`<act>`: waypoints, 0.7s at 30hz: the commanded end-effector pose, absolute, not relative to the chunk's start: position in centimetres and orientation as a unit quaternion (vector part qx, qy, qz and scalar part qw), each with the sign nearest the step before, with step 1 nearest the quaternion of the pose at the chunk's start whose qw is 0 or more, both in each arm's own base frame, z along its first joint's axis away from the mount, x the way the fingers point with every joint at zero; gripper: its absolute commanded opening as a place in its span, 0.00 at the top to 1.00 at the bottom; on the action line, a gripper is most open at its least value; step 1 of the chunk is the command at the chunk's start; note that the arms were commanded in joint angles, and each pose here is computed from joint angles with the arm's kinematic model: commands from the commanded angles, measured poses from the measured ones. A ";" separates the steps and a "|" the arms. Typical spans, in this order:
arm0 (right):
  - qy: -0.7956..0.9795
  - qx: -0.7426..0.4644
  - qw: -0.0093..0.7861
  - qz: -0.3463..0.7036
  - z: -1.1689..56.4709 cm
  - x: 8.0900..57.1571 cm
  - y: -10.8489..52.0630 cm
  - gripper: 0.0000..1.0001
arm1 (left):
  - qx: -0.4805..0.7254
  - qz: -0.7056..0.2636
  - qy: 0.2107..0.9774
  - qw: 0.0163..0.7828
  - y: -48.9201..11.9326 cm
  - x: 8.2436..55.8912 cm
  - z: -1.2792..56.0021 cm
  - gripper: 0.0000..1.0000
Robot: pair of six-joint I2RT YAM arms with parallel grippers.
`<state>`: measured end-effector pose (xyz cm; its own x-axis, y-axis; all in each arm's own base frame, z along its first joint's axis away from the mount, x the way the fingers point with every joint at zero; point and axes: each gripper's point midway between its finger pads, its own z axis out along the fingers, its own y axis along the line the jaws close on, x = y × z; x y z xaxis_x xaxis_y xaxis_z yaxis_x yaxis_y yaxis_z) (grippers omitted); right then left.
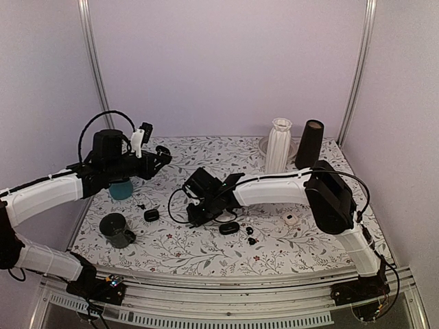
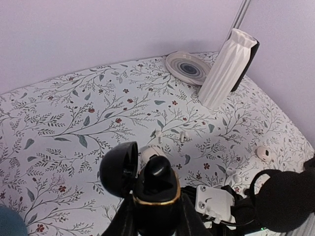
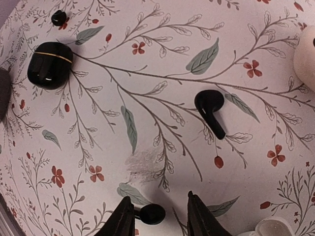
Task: Insert the wireless bluetooth earbuds into the charging case
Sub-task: Pick up the left earbud from the center of the board.
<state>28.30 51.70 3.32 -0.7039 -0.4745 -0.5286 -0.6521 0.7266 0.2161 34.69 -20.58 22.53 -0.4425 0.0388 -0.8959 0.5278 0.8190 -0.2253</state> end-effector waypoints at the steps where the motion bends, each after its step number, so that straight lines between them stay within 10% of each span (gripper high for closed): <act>1: 0.916 -0.300 0.212 0.160 1.2 28.6 51.2 0.63 | 0.184 -0.248 0.786 0.535 -20.2 35.2 25.6 1.00; 21: 0.921 -0.302 0.227 0.092 1.5 27.7 50.8 0.66 | 0.190 -0.253 0.783 0.536 -19.6 35.2 25.3 1.00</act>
